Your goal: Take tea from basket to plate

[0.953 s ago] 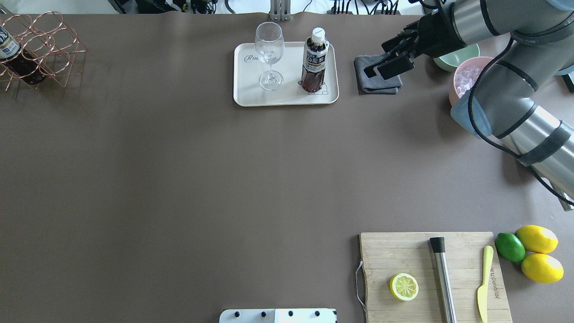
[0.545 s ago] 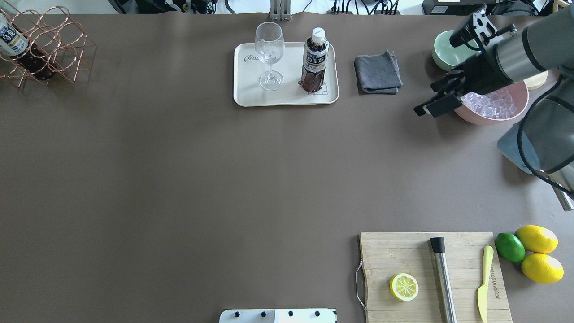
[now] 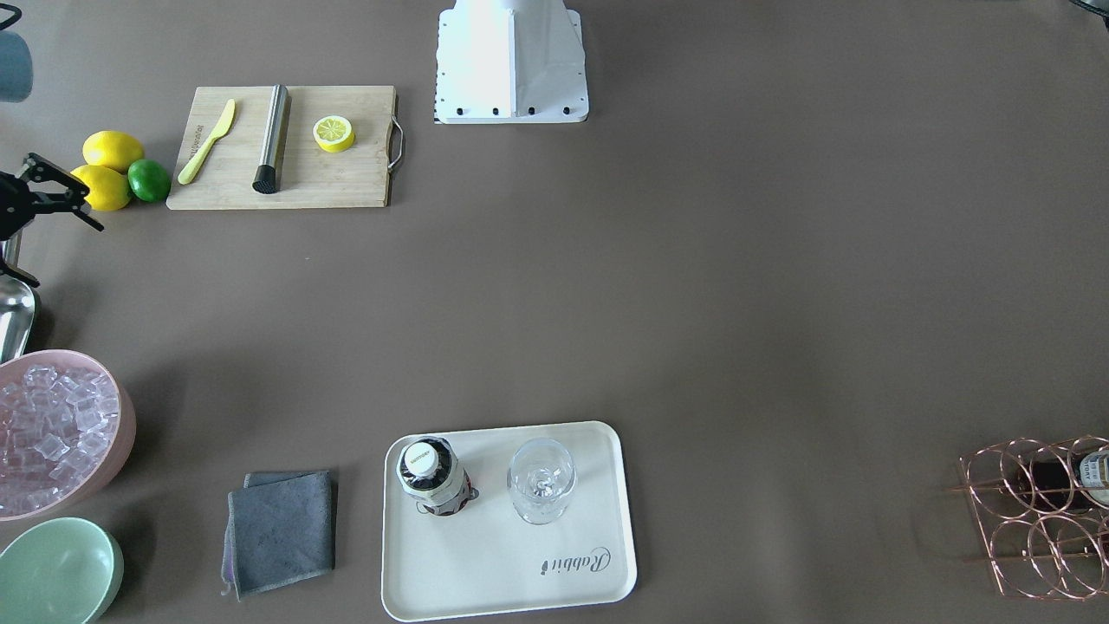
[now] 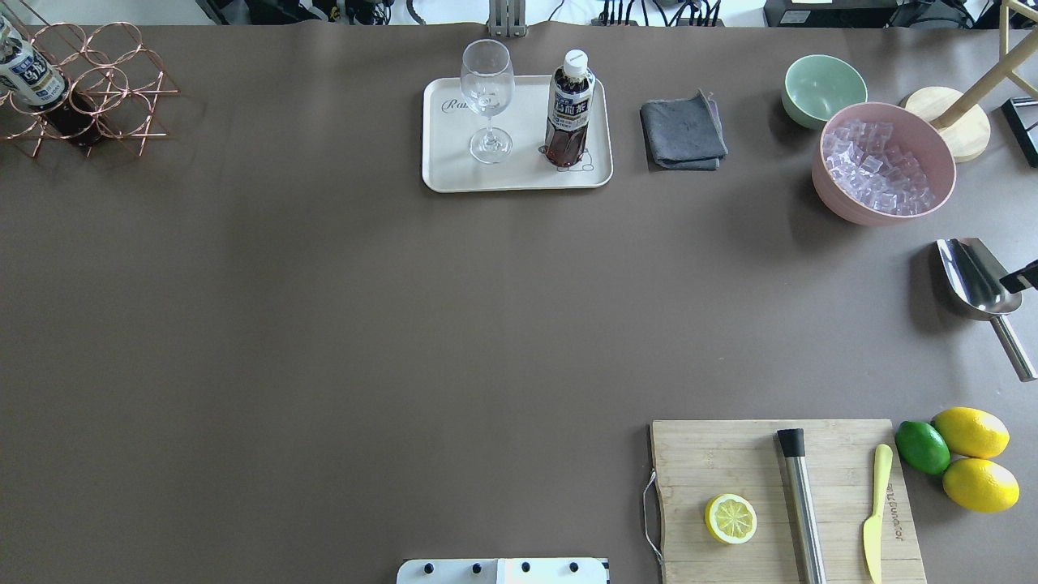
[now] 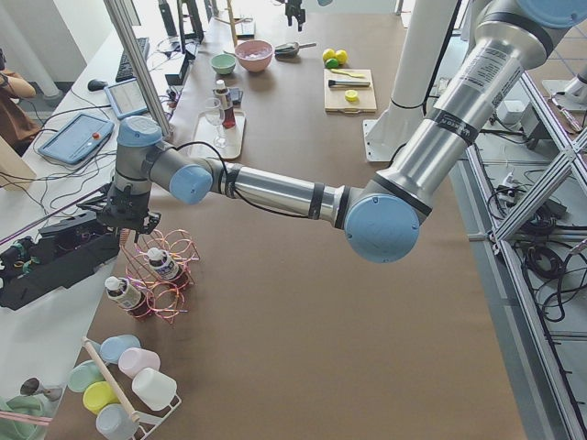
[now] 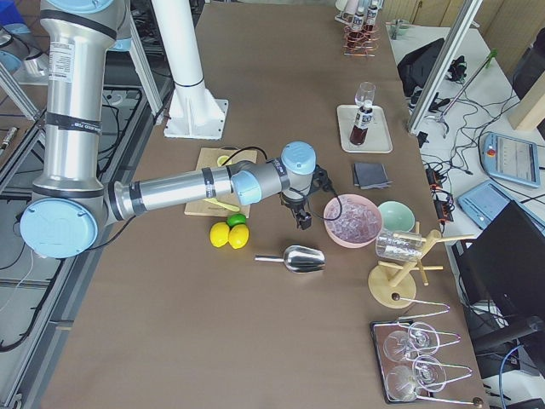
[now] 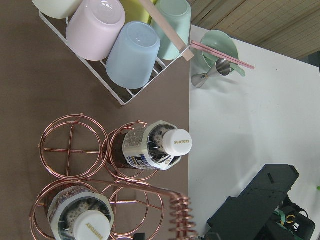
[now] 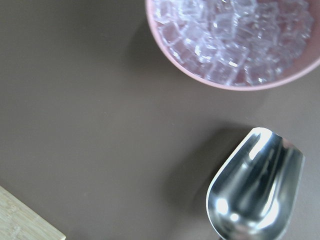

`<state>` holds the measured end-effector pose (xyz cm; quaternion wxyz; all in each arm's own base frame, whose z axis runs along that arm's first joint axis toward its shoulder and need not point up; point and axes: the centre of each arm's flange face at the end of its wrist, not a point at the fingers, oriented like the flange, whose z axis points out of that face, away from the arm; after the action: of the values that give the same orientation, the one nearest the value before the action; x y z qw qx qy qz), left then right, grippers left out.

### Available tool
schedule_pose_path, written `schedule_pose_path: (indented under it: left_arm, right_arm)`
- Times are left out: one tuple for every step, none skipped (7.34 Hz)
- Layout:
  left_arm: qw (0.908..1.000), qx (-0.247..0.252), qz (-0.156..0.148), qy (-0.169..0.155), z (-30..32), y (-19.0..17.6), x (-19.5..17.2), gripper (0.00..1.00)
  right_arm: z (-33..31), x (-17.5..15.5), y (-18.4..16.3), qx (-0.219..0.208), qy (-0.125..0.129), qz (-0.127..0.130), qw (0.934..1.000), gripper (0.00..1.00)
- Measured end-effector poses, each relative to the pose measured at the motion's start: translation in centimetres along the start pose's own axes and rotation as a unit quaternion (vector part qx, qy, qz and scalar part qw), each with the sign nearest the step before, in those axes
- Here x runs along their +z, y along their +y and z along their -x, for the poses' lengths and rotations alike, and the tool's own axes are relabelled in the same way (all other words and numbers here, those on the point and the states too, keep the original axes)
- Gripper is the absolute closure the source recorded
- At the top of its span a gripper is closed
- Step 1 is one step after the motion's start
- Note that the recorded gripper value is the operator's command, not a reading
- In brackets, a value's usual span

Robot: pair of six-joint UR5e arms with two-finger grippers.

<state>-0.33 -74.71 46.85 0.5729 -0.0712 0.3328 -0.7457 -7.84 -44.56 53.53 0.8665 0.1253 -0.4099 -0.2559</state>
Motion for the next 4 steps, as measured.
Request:
schedule_pose_path:
  left_arm:
    - [1.0,0.002,0.001,0.001,0.1,0.2,-0.1,0.02]
    - [1.0,0.004,0.002,0.003,0.1,0.4,-0.4,0.02]
    - [1.0,0.005,0.005,0.005,0.1,0.6,-0.9,0.02]
    - [0.9999,0.007,0.008,0.007,0.1,0.9,-1.6,0.02]
  right_arm:
    - [-2.7,-1.2,2.2,0.065,0.011,0.02,0.9976,0.0]
    - [-4.9,-2.1,4.2,0.123,0.023,0.041,0.9913,0.0]
    - [-7.0,-2.7,6.3,0.173,0.034,0.058,0.9826,0.0]
    - [-9.0,-2.9,8.5,0.212,0.039,0.069,0.9741,0.0]
